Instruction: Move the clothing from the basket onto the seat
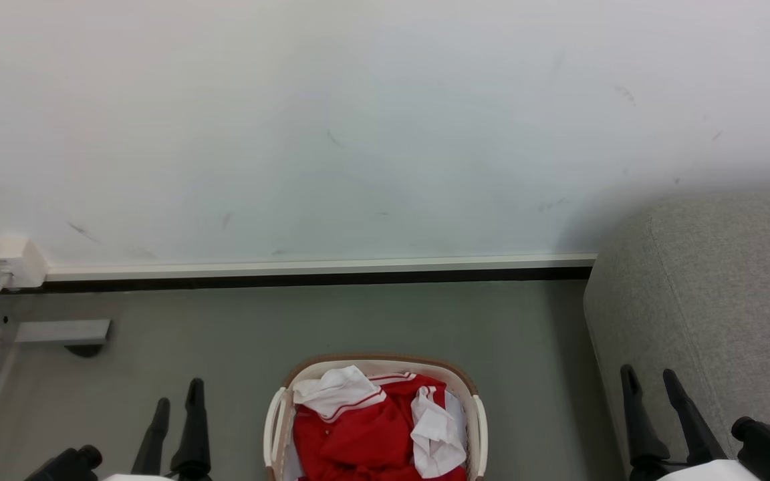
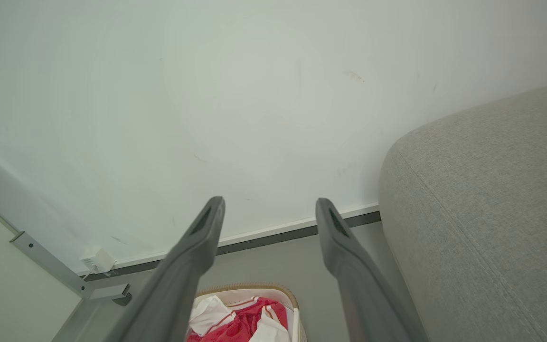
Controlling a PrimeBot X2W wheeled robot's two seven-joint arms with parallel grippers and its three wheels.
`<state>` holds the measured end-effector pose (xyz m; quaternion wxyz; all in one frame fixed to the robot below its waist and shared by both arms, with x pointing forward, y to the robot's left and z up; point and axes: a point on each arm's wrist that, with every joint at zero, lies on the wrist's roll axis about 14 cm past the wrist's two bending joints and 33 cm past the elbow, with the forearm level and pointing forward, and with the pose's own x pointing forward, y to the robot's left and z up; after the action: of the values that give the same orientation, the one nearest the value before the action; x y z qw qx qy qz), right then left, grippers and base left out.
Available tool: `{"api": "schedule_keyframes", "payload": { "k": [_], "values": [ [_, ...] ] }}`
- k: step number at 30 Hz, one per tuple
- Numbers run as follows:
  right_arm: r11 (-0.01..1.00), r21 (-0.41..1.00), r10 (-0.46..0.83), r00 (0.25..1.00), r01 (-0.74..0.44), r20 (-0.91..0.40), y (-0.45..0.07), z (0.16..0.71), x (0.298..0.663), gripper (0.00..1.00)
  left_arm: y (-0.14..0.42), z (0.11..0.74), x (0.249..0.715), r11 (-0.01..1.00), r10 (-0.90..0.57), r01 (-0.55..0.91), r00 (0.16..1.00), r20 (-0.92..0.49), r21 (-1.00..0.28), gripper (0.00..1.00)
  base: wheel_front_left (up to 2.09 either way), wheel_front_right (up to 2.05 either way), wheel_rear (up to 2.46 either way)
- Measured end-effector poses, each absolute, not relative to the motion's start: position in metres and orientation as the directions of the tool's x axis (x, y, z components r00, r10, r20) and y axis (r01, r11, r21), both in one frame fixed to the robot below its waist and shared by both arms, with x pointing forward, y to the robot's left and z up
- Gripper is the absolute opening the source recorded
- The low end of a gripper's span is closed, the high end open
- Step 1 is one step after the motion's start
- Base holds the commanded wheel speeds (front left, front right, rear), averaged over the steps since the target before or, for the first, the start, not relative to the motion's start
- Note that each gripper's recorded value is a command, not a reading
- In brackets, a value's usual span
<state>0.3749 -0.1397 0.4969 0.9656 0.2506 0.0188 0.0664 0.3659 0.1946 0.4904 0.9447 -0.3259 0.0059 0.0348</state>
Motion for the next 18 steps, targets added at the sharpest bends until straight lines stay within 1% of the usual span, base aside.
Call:
{"api": "schedule_keyframes", "payload": {
  "k": [8, 18],
  "values": [
    [0.903, 0.406, 0.152, 0.988, -0.14, 0.002, -0.1364, 0.4961, 0.3738, 1.0, 0.1928, 0.4949, 0.3646, 0.854, 0.054, -0.052, 0.998, -0.01, -0.518, 1.0, 0.0, 0.0, 0.0],
    [0.934, 0.322, 0.161, 0.987, -0.155, 0.01, -0.1354, 0.4955, 0.3731, 1.0, 0.1937, 0.4984, 0.3624, 0.91, 0.049, -0.039, 0.999, 0.013, -0.413, 1.0, 0.0, 0.0, 0.0]
  ]
}}
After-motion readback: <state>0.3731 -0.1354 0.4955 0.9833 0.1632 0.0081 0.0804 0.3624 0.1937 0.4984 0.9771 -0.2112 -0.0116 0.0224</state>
